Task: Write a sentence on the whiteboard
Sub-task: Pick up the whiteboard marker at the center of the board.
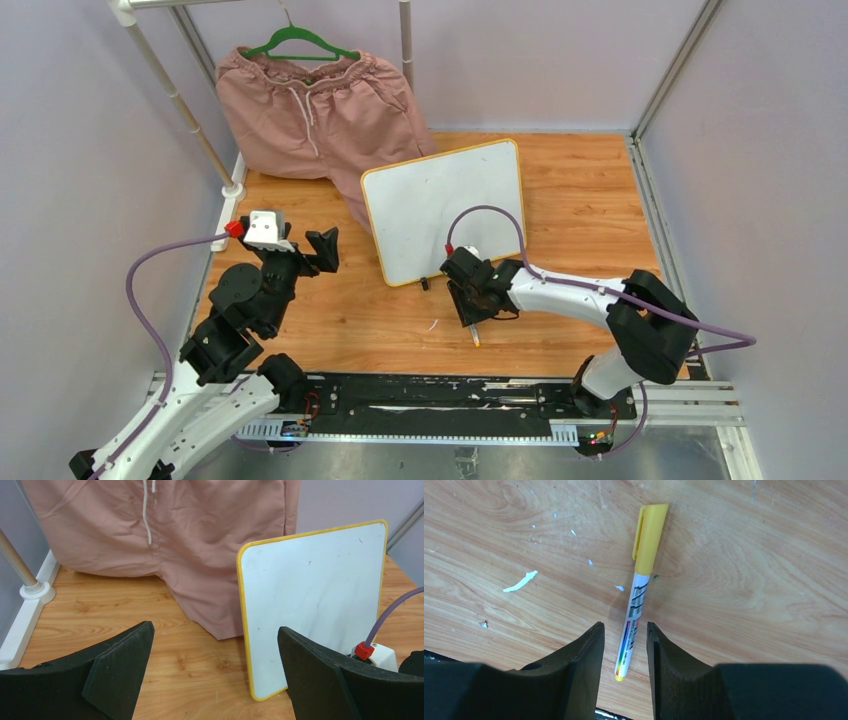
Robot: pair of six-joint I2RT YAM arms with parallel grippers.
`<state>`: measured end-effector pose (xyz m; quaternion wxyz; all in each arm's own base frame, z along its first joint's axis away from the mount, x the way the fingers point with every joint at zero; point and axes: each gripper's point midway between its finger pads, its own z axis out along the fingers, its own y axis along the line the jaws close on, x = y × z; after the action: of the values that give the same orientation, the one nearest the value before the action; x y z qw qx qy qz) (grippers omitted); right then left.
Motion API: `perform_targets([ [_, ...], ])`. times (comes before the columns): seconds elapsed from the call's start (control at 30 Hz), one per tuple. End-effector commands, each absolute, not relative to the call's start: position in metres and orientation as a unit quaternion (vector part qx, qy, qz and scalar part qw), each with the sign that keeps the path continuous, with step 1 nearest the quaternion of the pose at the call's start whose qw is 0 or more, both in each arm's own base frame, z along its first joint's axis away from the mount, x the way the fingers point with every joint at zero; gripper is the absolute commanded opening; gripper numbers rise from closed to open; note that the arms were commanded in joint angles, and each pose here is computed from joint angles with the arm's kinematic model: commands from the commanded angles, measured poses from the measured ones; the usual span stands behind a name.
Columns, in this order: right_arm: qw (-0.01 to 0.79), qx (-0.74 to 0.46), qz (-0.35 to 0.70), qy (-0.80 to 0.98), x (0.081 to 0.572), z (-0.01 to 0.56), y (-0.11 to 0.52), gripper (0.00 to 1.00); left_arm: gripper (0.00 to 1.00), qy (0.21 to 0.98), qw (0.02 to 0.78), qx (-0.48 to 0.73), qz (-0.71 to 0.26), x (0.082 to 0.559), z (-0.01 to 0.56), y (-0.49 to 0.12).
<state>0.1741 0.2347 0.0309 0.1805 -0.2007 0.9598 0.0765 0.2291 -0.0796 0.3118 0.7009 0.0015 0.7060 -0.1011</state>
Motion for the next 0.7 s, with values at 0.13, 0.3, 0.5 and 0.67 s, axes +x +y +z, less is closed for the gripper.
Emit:
perform_targets([
  [0.13, 0.189, -0.180, 0.060, 0.964, 0.181, 0.018, 0.225, 0.38, 1.00, 0.701, 0.705, 0.012, -0.109, 0.229, 0.314, -0.086],
  [0.3, 0.175, -0.184, 0.048, 0.966, 0.176, 0.008, 0.219, 0.35, 1.00, 0.701, 0.705, 0.011, -0.107, 0.229, 0.314, -0.085],
  [0.5, 0.160, -0.186, 0.034, 0.969, 0.168, -0.003, 0.208, 0.27, 1.00, 0.700, 0.706, 0.010, -0.107, 0.229, 0.315, -0.085],
  [0.67, 0.157, -0.184, 0.032, 0.970, 0.163, -0.005, 0.202, 0.13, 1.00, 0.700, 0.706, 0.011, -0.109, 0.228, 0.315, -0.085],
])
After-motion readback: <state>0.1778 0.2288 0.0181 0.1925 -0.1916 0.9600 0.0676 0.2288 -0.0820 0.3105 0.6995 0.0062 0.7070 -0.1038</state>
